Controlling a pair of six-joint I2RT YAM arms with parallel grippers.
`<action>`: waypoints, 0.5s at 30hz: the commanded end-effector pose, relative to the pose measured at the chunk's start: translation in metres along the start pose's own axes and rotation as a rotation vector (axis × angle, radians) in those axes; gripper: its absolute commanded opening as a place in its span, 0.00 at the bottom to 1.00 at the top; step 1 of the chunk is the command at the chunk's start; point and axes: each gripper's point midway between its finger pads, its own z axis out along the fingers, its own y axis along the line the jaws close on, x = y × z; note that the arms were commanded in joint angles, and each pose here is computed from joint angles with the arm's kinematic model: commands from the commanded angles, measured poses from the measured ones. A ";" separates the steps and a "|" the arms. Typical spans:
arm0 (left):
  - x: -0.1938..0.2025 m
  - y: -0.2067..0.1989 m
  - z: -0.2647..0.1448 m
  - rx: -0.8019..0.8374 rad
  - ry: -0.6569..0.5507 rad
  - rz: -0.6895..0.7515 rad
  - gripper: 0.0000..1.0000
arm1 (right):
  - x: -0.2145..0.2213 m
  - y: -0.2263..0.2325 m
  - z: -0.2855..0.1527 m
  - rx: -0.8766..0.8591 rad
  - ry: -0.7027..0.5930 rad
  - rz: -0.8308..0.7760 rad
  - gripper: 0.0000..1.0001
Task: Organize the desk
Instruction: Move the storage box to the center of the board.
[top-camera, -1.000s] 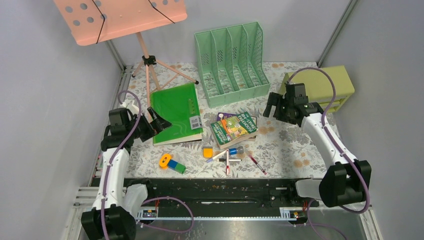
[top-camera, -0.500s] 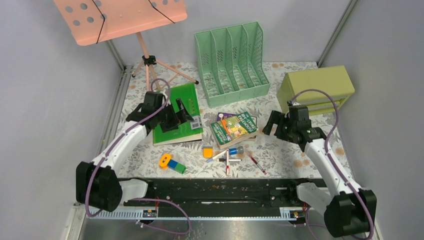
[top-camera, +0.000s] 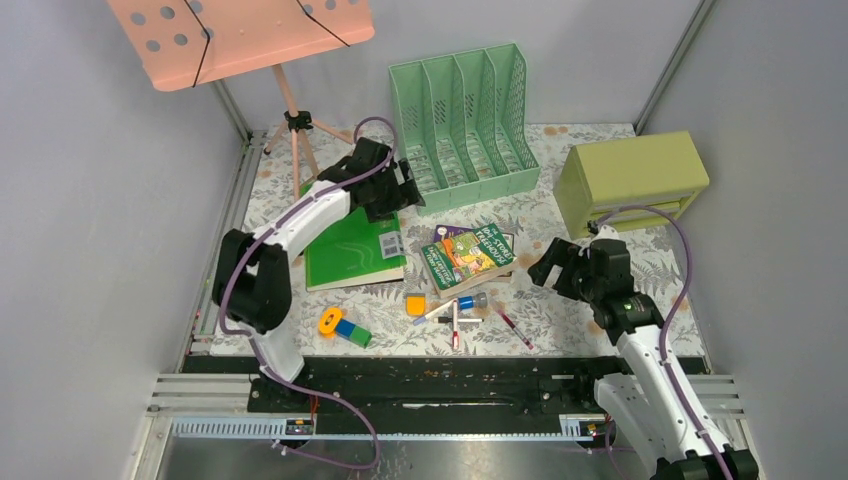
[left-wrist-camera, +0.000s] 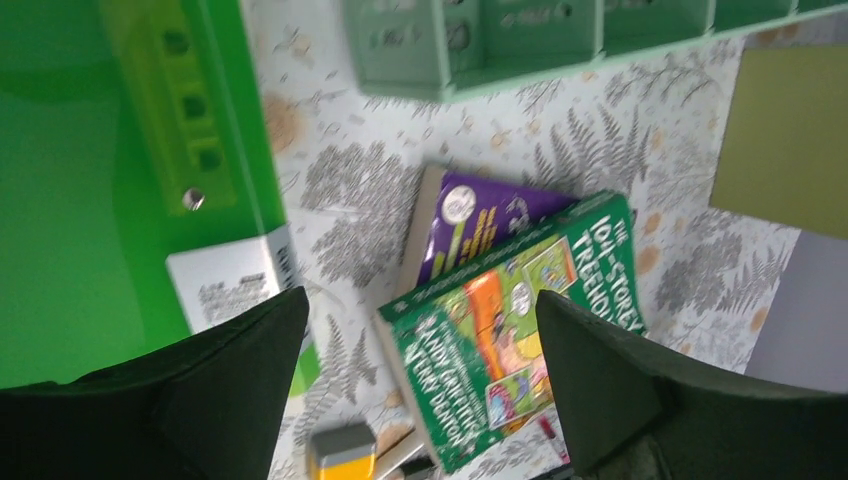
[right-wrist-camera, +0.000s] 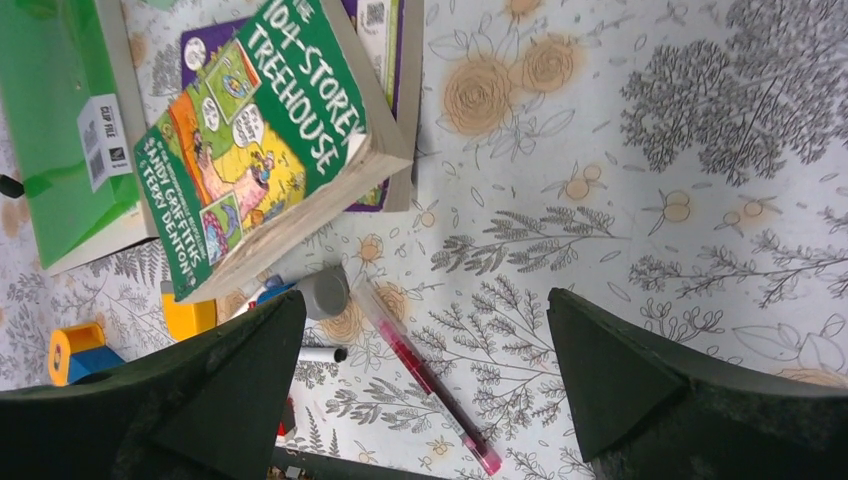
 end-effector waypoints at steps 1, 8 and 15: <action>-0.049 -0.032 -0.001 0.022 -0.123 -0.022 0.83 | 0.012 0.005 0.003 -0.043 0.037 0.039 0.99; -0.068 -0.036 0.037 -0.012 -0.137 -0.088 0.70 | 0.029 0.006 -0.008 -0.071 0.086 0.029 0.99; -0.062 -0.018 0.078 -0.083 -0.100 -0.107 0.56 | 0.036 0.013 -0.025 -0.109 0.105 0.038 0.99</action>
